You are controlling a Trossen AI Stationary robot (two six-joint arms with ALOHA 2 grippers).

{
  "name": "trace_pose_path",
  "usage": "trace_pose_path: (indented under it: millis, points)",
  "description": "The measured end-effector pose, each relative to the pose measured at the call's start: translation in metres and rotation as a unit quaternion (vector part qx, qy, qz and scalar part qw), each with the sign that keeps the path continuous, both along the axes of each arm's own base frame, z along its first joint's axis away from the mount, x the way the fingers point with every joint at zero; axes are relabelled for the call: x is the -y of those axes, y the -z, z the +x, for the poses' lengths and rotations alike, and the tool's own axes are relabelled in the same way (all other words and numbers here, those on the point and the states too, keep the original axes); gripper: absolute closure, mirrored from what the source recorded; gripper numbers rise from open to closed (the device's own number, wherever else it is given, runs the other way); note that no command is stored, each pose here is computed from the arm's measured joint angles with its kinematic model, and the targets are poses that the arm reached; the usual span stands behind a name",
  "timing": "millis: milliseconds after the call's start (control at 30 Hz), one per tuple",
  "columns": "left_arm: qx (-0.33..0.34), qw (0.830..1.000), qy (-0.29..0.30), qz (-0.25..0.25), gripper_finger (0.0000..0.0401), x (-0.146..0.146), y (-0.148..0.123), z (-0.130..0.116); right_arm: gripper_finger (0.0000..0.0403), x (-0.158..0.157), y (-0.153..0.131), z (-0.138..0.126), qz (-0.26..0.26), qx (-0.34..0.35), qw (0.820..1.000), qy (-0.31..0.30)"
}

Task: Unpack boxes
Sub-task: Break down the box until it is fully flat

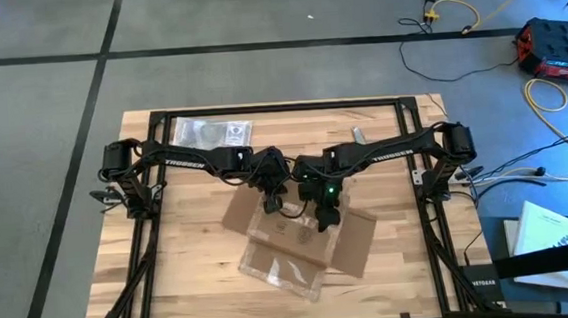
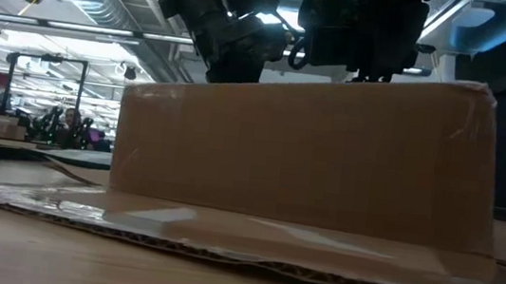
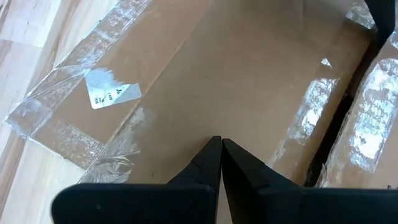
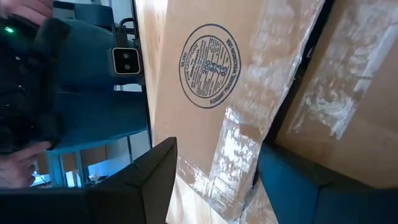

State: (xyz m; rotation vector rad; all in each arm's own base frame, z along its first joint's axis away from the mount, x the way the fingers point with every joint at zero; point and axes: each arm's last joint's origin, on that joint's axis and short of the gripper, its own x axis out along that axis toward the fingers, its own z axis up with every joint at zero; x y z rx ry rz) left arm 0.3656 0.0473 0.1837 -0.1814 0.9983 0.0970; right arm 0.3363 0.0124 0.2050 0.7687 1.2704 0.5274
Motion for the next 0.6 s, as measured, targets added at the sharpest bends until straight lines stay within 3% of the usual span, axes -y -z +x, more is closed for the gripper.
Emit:
trace_pose_path:
  millis: [600]
  points:
    - [0.012,1.000,-0.009,0.001,0.0401,-0.001,-0.002,0.002,0.0201,-0.002,-0.013,0.006,0.068,0.014,0.997,0.022]
